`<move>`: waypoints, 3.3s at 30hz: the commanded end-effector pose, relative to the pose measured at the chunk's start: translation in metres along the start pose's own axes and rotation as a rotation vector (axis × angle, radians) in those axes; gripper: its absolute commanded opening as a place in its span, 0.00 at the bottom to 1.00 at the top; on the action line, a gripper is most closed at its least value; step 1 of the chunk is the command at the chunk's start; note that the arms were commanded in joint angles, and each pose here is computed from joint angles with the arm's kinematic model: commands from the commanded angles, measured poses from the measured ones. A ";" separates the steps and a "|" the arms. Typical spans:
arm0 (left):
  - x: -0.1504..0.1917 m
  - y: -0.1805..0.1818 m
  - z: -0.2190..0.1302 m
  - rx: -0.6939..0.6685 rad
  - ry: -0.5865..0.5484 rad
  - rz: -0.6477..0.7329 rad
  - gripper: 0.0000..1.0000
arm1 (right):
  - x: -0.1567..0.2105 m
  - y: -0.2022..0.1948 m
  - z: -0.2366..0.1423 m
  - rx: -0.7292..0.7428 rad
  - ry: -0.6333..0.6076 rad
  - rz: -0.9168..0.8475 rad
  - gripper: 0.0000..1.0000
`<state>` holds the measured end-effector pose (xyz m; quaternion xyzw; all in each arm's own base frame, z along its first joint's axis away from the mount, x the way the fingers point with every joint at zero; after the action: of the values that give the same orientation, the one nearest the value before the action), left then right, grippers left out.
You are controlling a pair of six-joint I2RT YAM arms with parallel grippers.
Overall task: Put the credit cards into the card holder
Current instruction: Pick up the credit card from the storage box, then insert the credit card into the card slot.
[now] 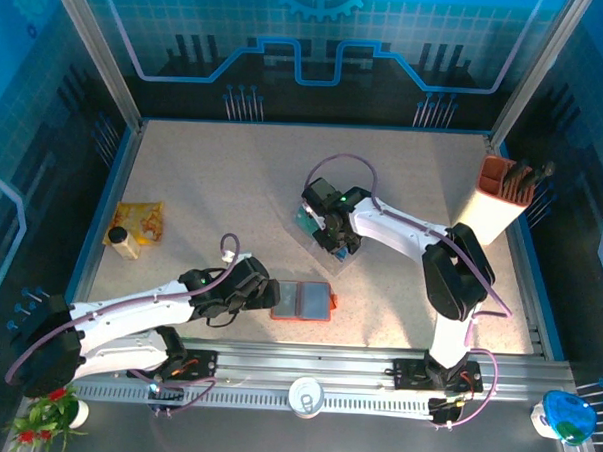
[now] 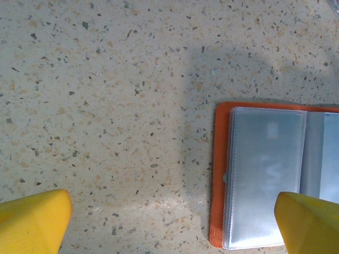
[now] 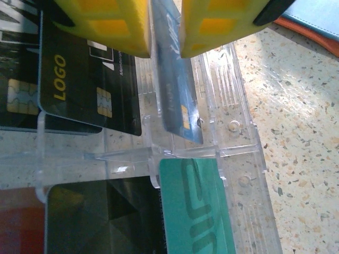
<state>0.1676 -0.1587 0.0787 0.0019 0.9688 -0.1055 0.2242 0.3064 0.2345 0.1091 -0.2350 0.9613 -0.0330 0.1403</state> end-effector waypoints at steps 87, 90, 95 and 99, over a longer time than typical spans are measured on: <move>0.030 0.003 0.038 -0.128 0.153 0.090 0.99 | 0.102 0.092 -0.020 -0.741 -0.585 0.795 0.00; 0.030 0.003 0.038 -0.128 0.151 0.090 0.99 | 0.102 0.093 -0.018 -0.743 -0.581 0.801 0.00; 0.031 0.003 0.039 -0.129 0.153 0.089 0.99 | 0.103 0.094 -0.013 -0.745 -0.575 0.811 0.00; 0.031 0.003 0.039 -0.129 0.152 0.090 0.99 | 0.105 0.094 -0.010 -0.743 -0.569 0.814 0.00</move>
<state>0.1678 -0.1756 0.0450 0.0427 0.9814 -0.0548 0.1788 0.1724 0.2714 0.0799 0.1060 0.8534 0.4190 0.2912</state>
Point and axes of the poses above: each hand's point on the last joint's axis, 136 mm out from that joint toward the fingers, its own z axis out along the fingers, its own y axis along the line the jaws close on, x = y × z, the point moved 3 cm from there along -z, back along the fingers, and after that the axes turned 10 degrees about z, right-handed, at the moved point
